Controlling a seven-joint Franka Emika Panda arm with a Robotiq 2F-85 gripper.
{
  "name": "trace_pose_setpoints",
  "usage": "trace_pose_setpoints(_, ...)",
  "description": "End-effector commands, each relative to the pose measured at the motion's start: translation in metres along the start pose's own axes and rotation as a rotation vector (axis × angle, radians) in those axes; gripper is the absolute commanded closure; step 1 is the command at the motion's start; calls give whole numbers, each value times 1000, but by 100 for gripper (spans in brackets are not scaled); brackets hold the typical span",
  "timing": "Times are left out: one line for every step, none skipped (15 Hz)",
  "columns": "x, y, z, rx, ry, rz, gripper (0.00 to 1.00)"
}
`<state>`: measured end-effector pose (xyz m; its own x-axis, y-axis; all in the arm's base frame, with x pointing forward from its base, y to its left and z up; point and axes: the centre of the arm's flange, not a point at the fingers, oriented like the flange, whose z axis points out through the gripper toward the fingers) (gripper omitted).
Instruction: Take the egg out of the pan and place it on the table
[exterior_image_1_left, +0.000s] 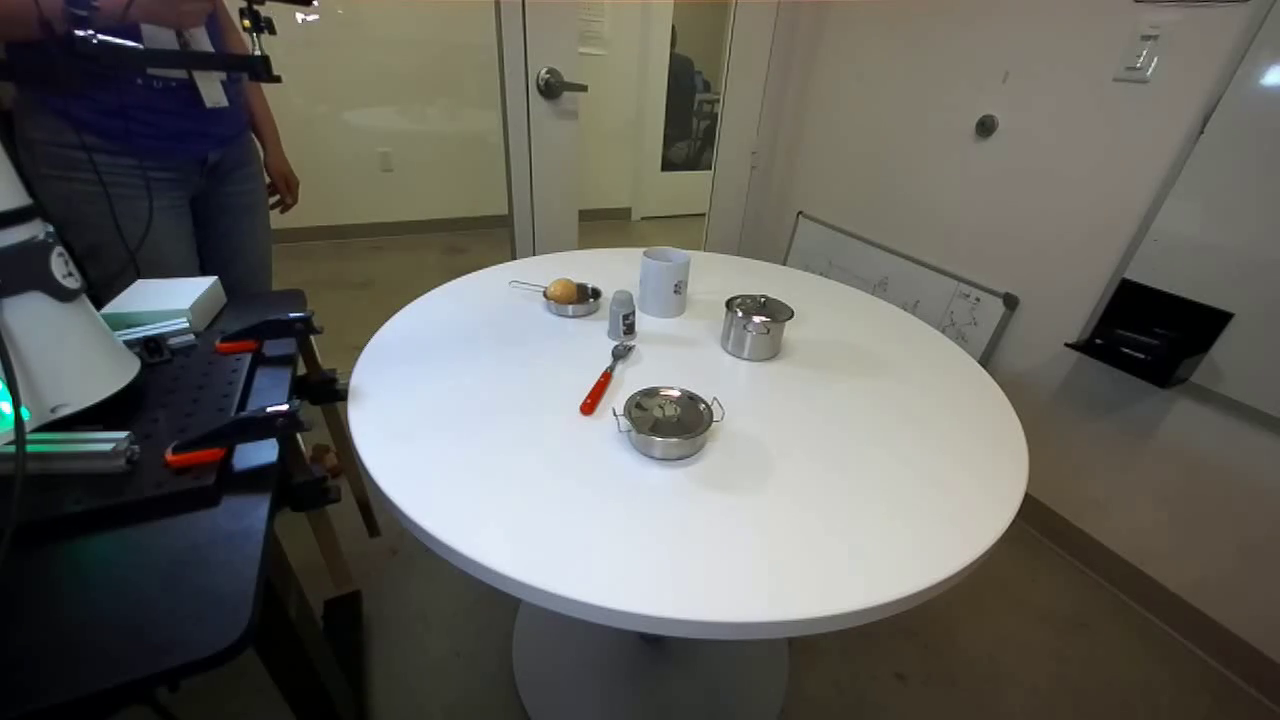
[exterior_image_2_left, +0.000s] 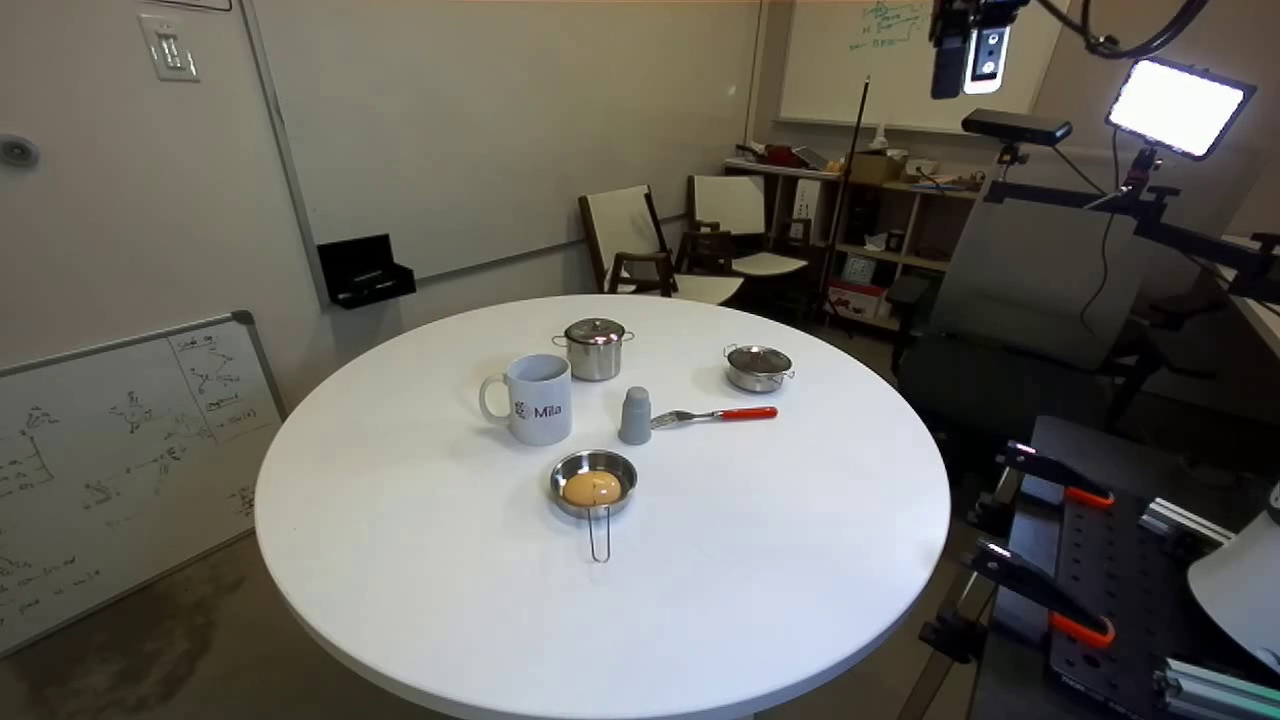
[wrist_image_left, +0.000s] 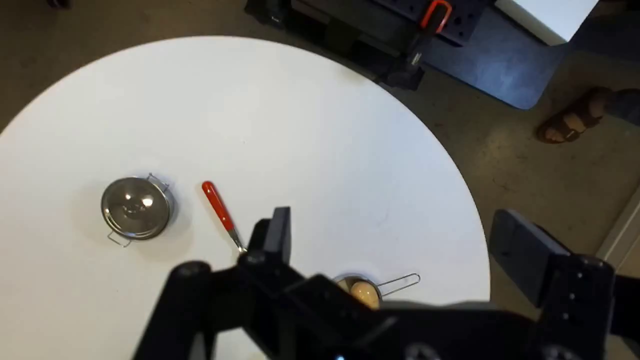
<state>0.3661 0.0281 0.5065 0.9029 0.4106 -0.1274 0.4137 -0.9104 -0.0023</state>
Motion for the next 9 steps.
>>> trace_pose_setpoints(31, -13, 34, 36, 37, -105, 0)
trace_pose_setpoints(41, -17, 46, 57, 37, -135, 0)
trace_pose_setpoints(48, -20, 56, 70, 35, -157, 0)
trace_pose_setpoints(55, -24, 66, 85, 29, -181, 0)
trace_pose_setpoints(62, -29, 76, 101, 21, -207, 0)
trace_pose_setpoints(68, -32, 87, 118, 9, -229, 0)
trace_pose_setpoints(72, -34, 95, 132, -9, -241, 0)
trace_pose_setpoints(72, -35, 100, 141, -29, -246, 0)
trace_pose_setpoints(71, -36, 100, 145, -47, -248, 0)
